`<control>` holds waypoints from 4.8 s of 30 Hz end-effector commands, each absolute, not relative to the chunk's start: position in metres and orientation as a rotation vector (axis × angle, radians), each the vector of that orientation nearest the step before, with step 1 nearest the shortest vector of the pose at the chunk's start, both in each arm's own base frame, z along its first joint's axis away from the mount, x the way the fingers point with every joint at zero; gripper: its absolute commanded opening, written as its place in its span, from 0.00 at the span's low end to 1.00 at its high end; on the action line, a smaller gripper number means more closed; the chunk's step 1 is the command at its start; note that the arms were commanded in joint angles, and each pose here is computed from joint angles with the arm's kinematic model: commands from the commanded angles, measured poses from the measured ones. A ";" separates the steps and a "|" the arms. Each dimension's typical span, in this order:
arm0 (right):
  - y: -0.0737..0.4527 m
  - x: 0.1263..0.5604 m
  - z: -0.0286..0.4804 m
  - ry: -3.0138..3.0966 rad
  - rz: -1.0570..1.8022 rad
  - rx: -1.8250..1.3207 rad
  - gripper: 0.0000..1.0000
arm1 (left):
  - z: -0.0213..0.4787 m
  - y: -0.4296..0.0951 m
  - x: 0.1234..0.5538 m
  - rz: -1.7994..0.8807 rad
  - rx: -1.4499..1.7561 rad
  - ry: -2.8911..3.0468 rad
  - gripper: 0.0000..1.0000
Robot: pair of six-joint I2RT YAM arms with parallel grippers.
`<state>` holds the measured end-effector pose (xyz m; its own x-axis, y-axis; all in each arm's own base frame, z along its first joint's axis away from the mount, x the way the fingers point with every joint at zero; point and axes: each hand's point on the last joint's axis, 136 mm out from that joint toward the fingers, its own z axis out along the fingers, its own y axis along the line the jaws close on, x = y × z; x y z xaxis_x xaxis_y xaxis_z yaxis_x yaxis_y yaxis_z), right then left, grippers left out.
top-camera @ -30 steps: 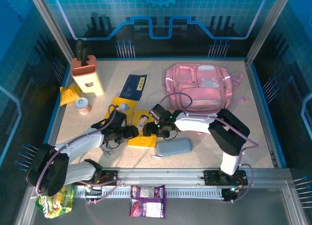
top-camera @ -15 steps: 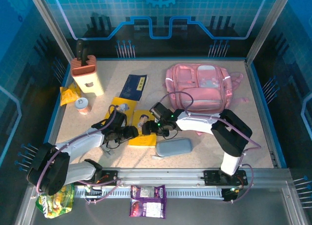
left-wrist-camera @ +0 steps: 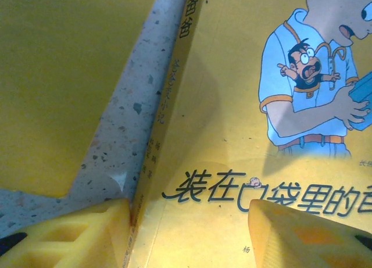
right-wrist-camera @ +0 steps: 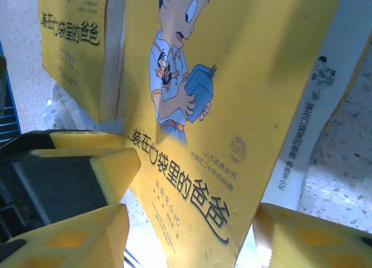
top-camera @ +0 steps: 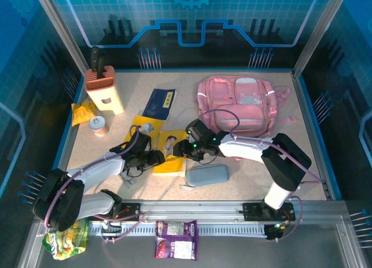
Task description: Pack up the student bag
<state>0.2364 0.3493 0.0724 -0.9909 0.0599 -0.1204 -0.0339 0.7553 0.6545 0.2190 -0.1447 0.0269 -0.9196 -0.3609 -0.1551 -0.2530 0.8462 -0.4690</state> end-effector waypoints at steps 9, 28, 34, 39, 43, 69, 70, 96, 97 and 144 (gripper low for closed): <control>0.358 0.240 0.079 2.781 1.138 0.044 0.36 | 0.021 -0.142 0.215 -0.644 -0.481 2.809 0.55; 0.354 0.242 0.098 2.751 1.121 0.032 0.14 | 0.026 -0.141 0.218 -0.630 -0.459 2.803 0.56; 0.347 0.246 0.112 2.718 1.111 0.025 0.13 | 0.037 -0.142 0.222 -0.632 -0.445 2.796 0.61; 0.339 0.252 0.131 2.661 1.144 0.024 0.11 | 0.075 -0.142 0.233 -0.687 -0.412 2.712 0.70; 0.333 0.259 0.160 2.575 1.206 -0.004 0.11 | 0.107 -0.141 0.244 -0.839 -0.421 2.626 0.77; 0.325 0.270 0.263 2.264 1.549 -0.102 0.09 | 0.199 -0.177 0.287 -1.493 -0.375 2.217 0.79; 0.325 0.270 0.262 2.262 1.547 -0.100 0.09 | 0.202 -0.178 0.287 -1.511 -0.370 2.207 0.78; 0.309 0.275 0.246 2.285 1.517 -0.053 0.11 | 0.233 -0.204 0.283 -1.506 -0.253 2.174 0.15; 0.308 0.275 0.246 2.284 1.516 -0.053 0.11 | 0.234 -0.204 0.283 -1.505 -0.247 2.172 0.13; 0.282 0.281 0.269 2.031 1.914 0.263 1.00 | 0.339 -0.227 0.322 -1.614 -0.368 1.837 0.00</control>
